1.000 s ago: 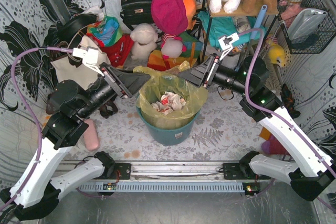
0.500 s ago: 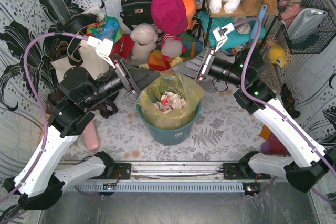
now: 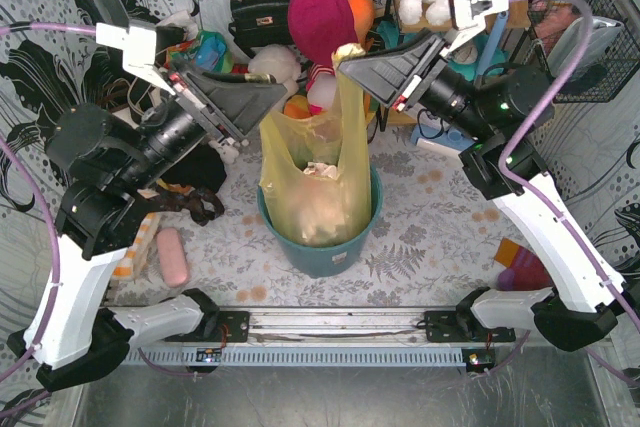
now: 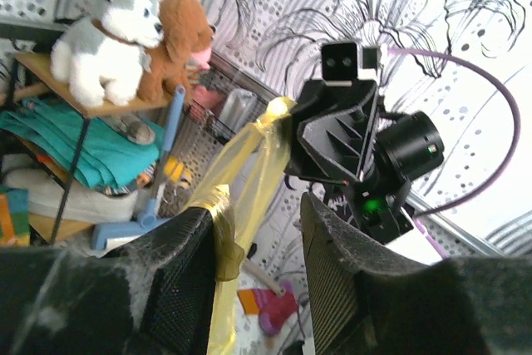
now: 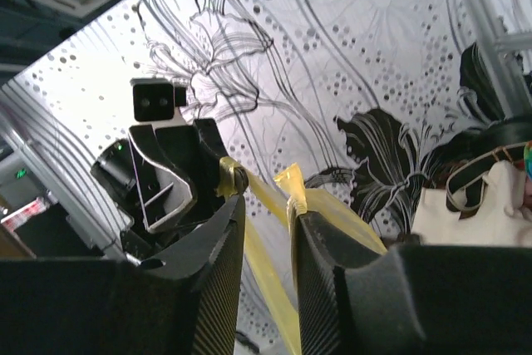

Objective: Tie the trash bag

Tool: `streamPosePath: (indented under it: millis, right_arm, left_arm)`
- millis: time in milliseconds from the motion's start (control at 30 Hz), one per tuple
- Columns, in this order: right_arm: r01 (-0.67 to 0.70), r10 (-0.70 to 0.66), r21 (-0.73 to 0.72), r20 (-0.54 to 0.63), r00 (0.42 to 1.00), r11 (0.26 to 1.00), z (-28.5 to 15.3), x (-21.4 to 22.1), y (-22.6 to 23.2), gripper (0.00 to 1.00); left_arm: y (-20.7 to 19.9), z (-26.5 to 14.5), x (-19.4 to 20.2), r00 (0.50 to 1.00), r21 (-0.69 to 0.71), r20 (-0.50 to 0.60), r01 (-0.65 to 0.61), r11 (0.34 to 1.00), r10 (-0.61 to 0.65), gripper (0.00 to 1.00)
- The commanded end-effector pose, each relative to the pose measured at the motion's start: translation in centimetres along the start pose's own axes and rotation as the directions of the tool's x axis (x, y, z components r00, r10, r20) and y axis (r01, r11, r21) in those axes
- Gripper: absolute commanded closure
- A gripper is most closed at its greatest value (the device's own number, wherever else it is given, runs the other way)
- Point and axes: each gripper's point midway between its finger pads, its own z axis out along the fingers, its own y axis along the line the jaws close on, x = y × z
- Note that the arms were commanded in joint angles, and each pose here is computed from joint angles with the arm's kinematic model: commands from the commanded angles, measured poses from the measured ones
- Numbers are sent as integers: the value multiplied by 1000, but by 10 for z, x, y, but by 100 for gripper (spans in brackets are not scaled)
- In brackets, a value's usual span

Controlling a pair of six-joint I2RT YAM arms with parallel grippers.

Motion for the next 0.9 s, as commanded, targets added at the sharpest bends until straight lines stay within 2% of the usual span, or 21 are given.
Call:
streamPosePath:
  millis: [0, 200, 367, 400, 500, 567, 733, 867]
  right_arm:
    - [83, -80, -6, 180, 980, 997, -7, -46, 25, 72]
    - [98, -116, 92, 209, 971, 991, -22, -45, 10, 76]
    - [60, -78, 118, 151, 985, 991, -30, -20, -8, 75]
    - [47, -62, 123, 124, 990, 991, -31, -12, -13, 73]
    - [16, -19, 147, 18, 1000, 989, -35, 15, -25, 52]
    - [13, -3, 182, -52, 999, 983, -39, 31, -35, 44]
    - [20, 19, 210, -182, 983, 977, -50, 60, -47, 38]
    - [30, 19, 210, -227, 974, 977, -54, 73, -53, 34]
  left_arm:
    - [2, -2, -36, 991, -64, 116, -63, 996, 70, 51]
    - [27, -6, -31, 992, -186, 111, -46, 981, 67, 51]
    - [24, -11, -6, 998, -133, 54, -7, 991, 15, 50]
    - [25, -13, 2, 999, -125, 36, 5, 992, 0, 49]
    - [21, -22, 21, 999, -89, -17, 27, 996, -29, 45]
    - [23, -29, 33, 997, -87, -58, 39, 995, -44, 42]
    - [31, -42, 59, 990, -105, -116, 67, 992, -79, 38]
    - [38, -46, 81, 979, -107, -175, 86, 990, -104, 35]
